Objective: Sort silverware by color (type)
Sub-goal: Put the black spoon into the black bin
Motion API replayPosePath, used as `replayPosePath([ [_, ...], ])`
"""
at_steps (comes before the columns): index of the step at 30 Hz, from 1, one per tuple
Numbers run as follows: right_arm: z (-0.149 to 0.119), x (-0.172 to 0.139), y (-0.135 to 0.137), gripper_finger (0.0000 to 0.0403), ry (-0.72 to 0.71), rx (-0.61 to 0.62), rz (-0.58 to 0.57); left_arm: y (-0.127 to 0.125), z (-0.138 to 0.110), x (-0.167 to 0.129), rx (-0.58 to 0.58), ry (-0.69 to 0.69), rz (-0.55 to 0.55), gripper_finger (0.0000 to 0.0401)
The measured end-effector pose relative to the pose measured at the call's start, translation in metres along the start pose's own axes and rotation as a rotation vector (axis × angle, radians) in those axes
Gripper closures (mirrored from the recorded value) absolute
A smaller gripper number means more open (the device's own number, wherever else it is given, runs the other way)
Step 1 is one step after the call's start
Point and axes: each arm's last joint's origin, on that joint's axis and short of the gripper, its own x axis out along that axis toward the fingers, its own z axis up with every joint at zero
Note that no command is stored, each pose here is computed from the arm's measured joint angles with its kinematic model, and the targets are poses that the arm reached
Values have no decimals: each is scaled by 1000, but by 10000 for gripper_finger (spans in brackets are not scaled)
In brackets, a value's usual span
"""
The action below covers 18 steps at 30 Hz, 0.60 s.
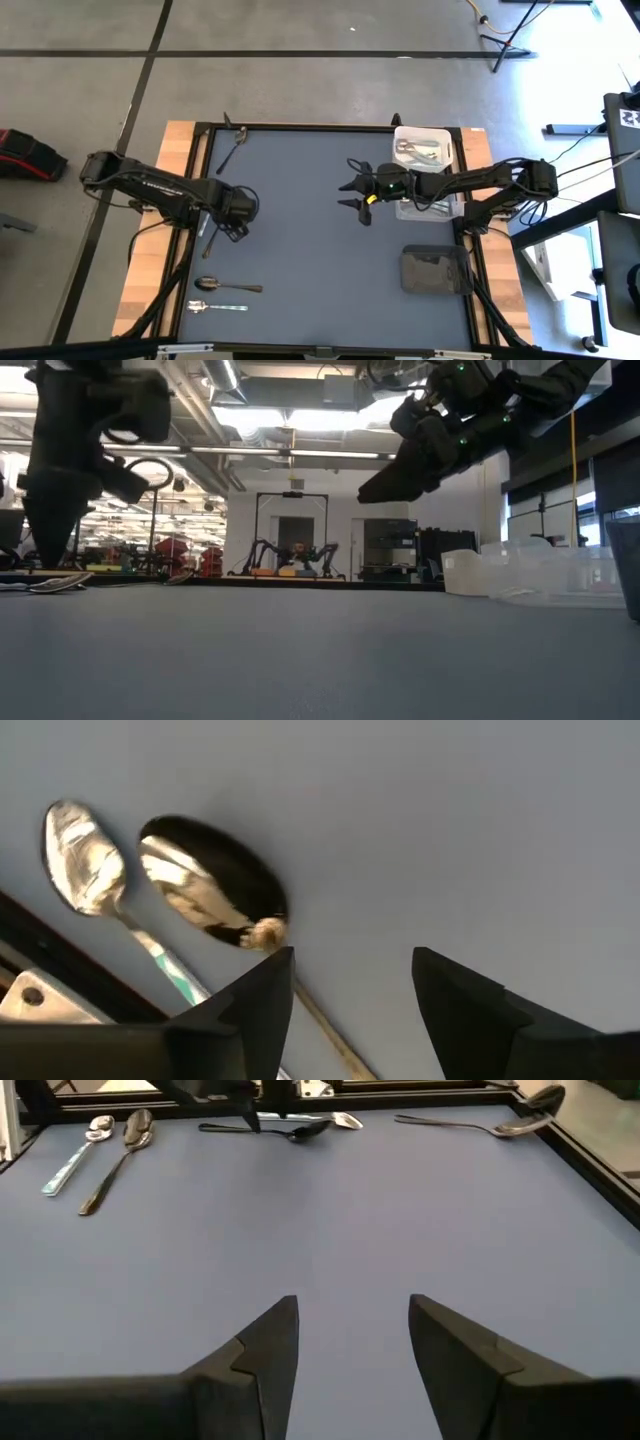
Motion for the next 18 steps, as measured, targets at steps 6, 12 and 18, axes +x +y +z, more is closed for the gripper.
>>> replayPosePath([
  [6,1,0,0,226,-7,-2,-1,13,0,14,-59,50,36,208],
  [12,1,0,0,226,-7,-2,-1,20,-2,26,-86,123,33,216],
  [18,1,0,0,226,-7,-2,-1,20,-2,39,-67,198,29,232],
])
